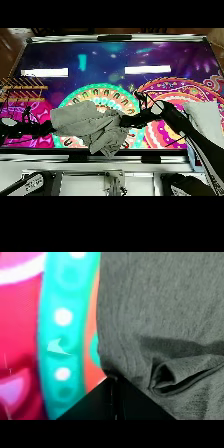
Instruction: Fold the shirts.
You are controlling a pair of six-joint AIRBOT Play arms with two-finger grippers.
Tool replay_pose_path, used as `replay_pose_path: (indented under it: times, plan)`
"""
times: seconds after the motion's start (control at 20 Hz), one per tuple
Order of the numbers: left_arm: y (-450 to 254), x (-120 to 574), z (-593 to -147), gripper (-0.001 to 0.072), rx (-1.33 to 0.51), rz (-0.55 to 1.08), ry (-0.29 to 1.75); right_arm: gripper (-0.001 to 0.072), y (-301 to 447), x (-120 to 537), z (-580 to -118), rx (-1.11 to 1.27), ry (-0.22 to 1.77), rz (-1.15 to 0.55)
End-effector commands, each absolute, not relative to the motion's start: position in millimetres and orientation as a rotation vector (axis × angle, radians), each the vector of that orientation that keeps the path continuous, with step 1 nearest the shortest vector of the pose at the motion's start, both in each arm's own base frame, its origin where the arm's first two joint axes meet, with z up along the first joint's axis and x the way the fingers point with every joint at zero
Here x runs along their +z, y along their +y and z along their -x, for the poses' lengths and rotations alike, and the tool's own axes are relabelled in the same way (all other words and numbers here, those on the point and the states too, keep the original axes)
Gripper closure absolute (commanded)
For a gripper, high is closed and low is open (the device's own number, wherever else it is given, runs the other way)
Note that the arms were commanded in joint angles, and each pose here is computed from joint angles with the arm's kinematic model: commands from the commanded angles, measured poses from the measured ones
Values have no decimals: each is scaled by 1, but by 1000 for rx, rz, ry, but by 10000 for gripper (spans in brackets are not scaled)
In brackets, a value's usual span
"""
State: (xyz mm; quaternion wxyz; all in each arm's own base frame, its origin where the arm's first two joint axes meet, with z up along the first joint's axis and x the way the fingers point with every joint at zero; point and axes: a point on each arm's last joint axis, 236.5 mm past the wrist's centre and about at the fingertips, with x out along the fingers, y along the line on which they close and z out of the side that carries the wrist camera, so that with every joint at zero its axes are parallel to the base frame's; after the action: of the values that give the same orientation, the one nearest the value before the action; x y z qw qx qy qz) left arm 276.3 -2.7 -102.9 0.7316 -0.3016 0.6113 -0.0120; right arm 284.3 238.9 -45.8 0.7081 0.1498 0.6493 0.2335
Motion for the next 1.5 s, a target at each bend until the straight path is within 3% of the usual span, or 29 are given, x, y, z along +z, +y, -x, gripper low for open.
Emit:
replay_pose_path:
  times: [0.0, 0.05, 0.1, 0.2, 0.35, 0.6, 0.85, 0.95, 1.05, 1.2, 1.45]
  plan:
    - [-3, -102, -277, 675, -46, 639, 1341, 84, 253, -59, -291, 475, 1433, -378]
    - [-2, -101, -277, 676, -47, 638, 1338, 278, 254, -61, -294, 453, 1434, -403]
    - [-2, -99, -279, 676, -49, 635, 1334, 632, 254, -61, -295, 443, 1434, -412]
    - [1, -87, -288, 676, -58, 620, 1304, 650, 250, -51, -298, 450, 1414, -396]
    - [9, -34, -319, 676, -83, 560, 1167, 650, 238, 2, -311, 507, 1282, -237]
    - [18, 147, -354, 677, -105, 403, 737, 651, 196, 204, -340, 502, 723, -60]
    - [22, 395, -302, 677, -28, 273, 146, 650, 128, 418, -279, 420, 149, -108]
    - [18, 456, -268, 677, 5, 202, -3, 650, 99, 476, -240, 390, -33, -142]
    - [12, 479, -245, 677, 27, 187, -47, 650, 76, 512, -207, 369, -163, -175]
    - [5, 448, -236, 677, 29, 172, 93, 650, 57, 529, -183, 341, -244, -181]
    - [12, 363, -244, 677, 29, 225, 366, 650, 55, 491, -204, 285, -84, -131]
